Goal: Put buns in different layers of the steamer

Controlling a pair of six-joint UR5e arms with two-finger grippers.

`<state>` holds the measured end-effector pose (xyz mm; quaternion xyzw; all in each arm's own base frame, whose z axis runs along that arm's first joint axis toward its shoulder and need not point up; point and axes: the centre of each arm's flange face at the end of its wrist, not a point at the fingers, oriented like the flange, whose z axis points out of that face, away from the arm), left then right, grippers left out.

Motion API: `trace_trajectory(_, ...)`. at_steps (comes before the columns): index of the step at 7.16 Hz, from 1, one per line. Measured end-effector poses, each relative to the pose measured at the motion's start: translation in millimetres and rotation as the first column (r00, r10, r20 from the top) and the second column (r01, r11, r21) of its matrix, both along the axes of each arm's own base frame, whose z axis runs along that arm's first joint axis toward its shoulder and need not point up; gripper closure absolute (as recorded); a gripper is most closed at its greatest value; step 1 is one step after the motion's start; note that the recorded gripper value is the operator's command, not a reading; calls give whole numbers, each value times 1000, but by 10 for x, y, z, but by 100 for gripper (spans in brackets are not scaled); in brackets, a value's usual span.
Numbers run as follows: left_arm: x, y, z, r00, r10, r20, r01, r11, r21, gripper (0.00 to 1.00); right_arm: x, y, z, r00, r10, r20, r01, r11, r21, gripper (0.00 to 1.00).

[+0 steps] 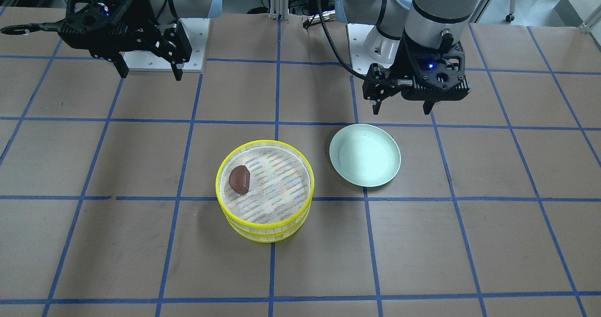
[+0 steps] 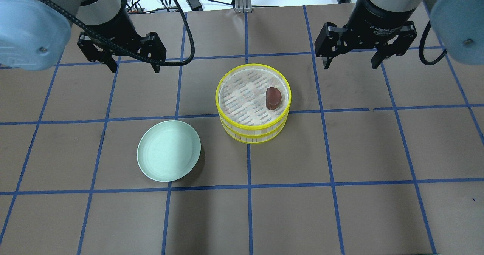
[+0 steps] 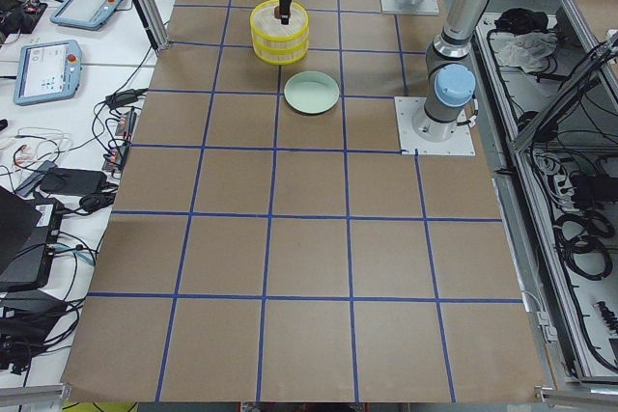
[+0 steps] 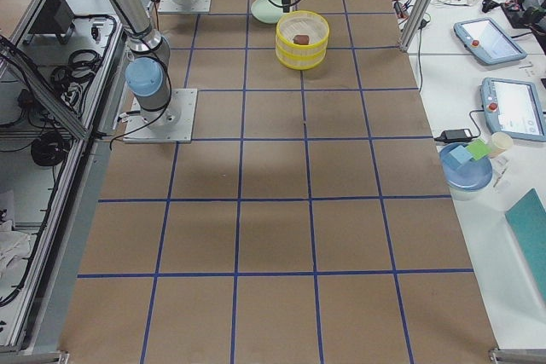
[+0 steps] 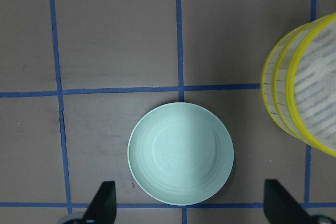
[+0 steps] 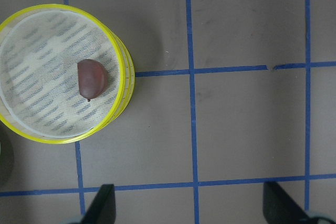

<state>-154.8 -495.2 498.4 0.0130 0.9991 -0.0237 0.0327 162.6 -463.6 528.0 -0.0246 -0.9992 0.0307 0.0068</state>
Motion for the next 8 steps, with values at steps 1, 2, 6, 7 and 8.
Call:
trace_trajectory(1,31,106,100,1000,-10,-3,10,1000,-4,0,-21,6,13,1000,-6,-20,7,1000,4,0)
trace_trajectory(2,43,192,175,1000,-13,-22,13,1000,-12,0,-29,14,13,1000,-8,-28,9,1000,12,0)
trace_trajectory(6,192,367,215,994,4,-105,-4,1000,3,0,-35,22,12,999,-8,-33,9,1000,16,0)
trace_trajectory(7,205,422,197,994,5,-105,-6,1000,0,0,-36,23,12,999,-8,-34,9,1000,16,0)
trace_trajectory(8,212,448,206,995,4,-101,-5,1000,-16,0,-38,23,10,999,-9,-37,9,1000,17,0)
